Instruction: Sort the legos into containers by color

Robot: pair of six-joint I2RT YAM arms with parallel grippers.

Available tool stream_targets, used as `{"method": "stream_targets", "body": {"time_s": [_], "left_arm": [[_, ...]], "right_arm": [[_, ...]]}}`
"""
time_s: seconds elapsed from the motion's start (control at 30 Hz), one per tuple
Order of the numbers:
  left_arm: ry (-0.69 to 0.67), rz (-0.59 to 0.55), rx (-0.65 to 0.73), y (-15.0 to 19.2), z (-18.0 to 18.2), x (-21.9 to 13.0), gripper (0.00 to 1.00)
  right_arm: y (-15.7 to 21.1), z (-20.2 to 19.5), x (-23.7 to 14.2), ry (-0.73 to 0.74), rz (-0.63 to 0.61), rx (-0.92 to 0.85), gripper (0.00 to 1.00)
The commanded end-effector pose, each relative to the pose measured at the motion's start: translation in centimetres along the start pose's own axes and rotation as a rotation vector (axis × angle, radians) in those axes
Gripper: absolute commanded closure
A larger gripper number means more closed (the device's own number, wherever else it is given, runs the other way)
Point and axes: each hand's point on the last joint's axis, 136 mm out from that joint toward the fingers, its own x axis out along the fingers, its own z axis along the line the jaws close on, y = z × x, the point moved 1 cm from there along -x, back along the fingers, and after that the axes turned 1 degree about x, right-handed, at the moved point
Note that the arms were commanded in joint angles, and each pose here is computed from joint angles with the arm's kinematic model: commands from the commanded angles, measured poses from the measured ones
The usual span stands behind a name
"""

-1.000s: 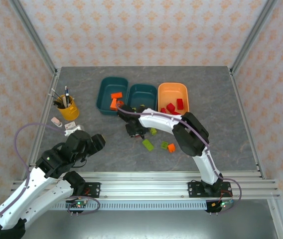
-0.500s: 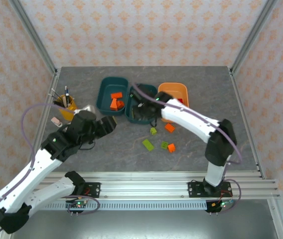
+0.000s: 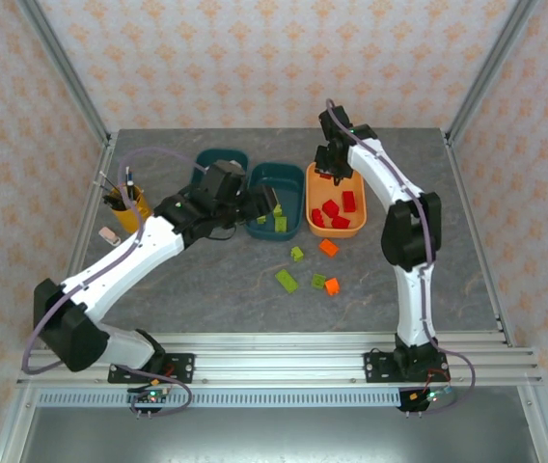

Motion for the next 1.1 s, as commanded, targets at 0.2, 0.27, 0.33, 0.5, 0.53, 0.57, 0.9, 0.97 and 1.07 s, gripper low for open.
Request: {"method": "stream_targets", "body": {"time_s": [0.2, 0.27, 0.33, 0.5, 0.53, 0.57, 0.9, 0.97, 1.07], "left_arm": [[0.006, 0.060, 0.052, 0.8, -2.6, 3.2, 0.18], [-0.029, 0.086, 0.058, 1.6, -2.3, 4.1, 0.19], [-0.059, 0.108, 0.058, 2.5, -1.9, 4.8, 0.21], [-0.119, 0.160, 0.035, 5.0, -1.0, 6.3, 0.25], [-0.128, 0.170, 0.031, 5.4, -0.9, 6.6, 0.27], [-0.138, 0.181, 0.025, 5.9, -0.8, 6.9, 0.28], [-0.285, 0.276, -0.004, 11.4, -0.1, 11.0, 0.41], [-0.308, 0.279, -0.014, 12.3, 0.1, 11.8, 0.40], [-0.371, 0.289, -0.015, 13.4, 1.0, 13.1, 0.38]], "right_arm": [[1.2, -2.1, 5.8, 0.045, 0.165, 0.008, 0.70], [1.3, -2.2, 6.3, 0.044, 0.183, 0.005, 0.62], [1.2, -1.9, 6.1, 0.034, 0.182, 0.000, 0.53], [-0.5, -0.8, 2.1, -0.020, 0.108, -0.006, 0.40], [-0.9, -0.6, 1.0, -0.030, 0.089, -0.005, 0.39], [-1.1, -0.4, -0.5, -0.041, 0.065, -0.005, 0.39], [7.1, -3.3, -14.5, -0.225, -0.142, 0.043, 0.43], [10.4, -4.3, -15.8, -0.267, -0.124, 0.048, 0.39], [15.0, -5.3, -17.5, -0.350, -0.096, 0.061, 0.34]]}}
